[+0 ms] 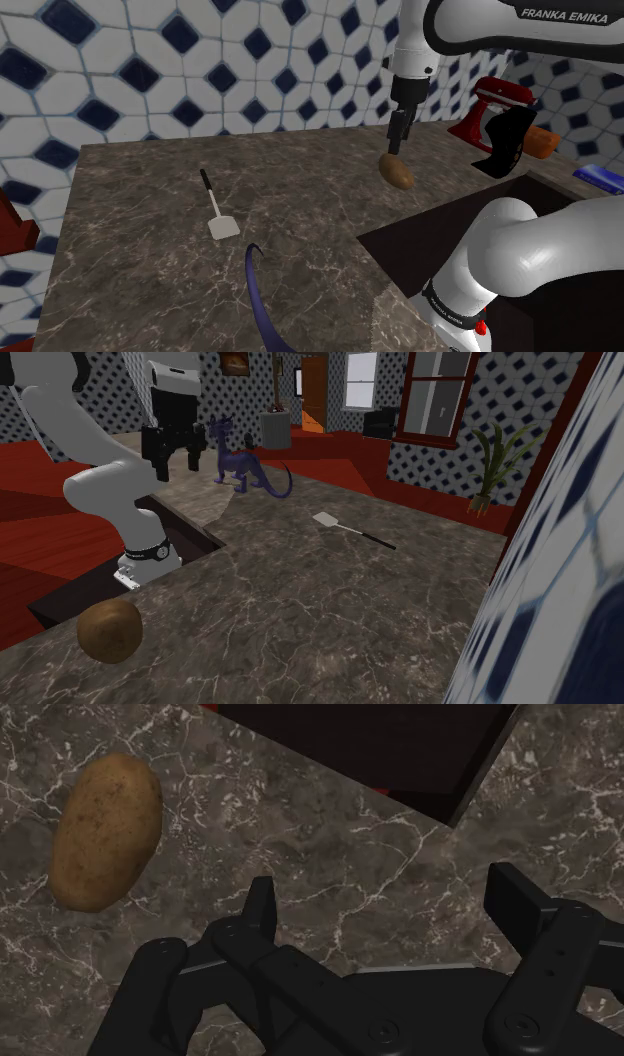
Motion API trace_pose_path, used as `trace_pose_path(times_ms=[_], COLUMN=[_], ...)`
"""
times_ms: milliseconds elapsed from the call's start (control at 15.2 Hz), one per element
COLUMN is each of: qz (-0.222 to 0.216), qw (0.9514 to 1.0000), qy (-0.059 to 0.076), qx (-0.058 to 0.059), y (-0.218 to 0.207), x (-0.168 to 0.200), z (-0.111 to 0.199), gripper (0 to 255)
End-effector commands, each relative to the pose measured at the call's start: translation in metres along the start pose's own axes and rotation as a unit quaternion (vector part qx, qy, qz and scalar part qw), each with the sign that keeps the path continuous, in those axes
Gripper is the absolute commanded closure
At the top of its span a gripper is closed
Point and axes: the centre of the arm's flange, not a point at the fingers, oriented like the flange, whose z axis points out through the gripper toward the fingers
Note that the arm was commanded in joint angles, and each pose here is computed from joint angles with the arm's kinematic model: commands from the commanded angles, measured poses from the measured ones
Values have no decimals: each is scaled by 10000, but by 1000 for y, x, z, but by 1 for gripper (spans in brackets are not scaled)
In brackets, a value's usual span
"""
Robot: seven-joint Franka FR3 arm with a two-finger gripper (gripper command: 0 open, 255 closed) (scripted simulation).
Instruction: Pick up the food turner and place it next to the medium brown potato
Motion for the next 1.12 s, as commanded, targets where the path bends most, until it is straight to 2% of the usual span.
trace_pose_path(times_ms=[0, 528, 1056], qz=[0, 553, 1105], qw=[10000, 9981, 9924], qy=[0, 244, 487], qx=[0, 112, 224], y=[0, -69, -132], x=[0, 63, 135], z=[0, 30, 56], gripper=[0, 0, 0])
